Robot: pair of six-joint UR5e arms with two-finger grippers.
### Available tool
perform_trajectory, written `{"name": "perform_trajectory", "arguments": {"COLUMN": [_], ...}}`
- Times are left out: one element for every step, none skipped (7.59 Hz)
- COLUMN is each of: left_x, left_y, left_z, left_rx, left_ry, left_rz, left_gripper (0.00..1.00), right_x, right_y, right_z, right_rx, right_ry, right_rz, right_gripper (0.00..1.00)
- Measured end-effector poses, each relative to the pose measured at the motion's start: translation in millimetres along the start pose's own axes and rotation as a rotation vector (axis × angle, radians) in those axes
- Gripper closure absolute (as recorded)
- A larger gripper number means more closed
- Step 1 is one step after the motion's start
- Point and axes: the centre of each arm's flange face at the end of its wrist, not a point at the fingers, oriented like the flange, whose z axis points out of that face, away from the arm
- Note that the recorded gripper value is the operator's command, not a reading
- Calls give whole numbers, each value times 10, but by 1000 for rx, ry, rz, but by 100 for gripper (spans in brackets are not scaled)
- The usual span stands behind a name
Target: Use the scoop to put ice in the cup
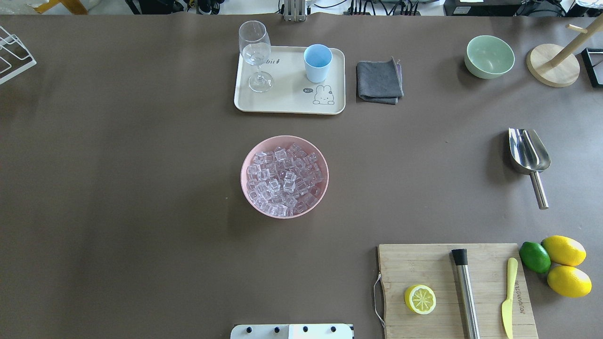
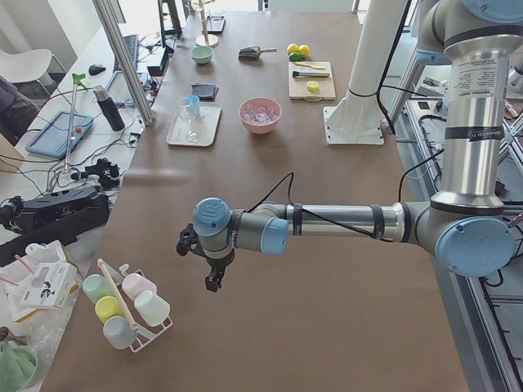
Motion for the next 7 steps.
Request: {"name": "perform_trajectory", "arguments": {"left_x": [23, 29, 10, 2, 23, 57, 98], "left_y": [-18, -17, -6, -2, -12, -32, -59], "left_z": [-18, -19, 1, 11, -10, -46, -93], "left_rx": [3, 4, 1, -1, 2, 9, 18], "left_ry": [0, 1, 0, 1, 0, -1, -3], "left_rz": [5, 7, 4, 0, 1, 8, 16], "left_gripper": [1, 1, 1, 1, 1, 1, 1], "right_x": [-3, -21, -50, -86, -203, -371, -623], "right_y": [-8, -25, -42, -51, -69, -53, -58], "right_z": [-5, -22, -39, -35, 20, 138, 294], "right_rx": [1, 6, 20, 41, 67, 111, 165], "right_ry": [0, -2, -9, -18, -28, -39, -50], "right_rz": [0, 1, 21, 51, 94, 136, 179], "right_gripper": [0, 0, 0, 0, 0, 0, 0]}}
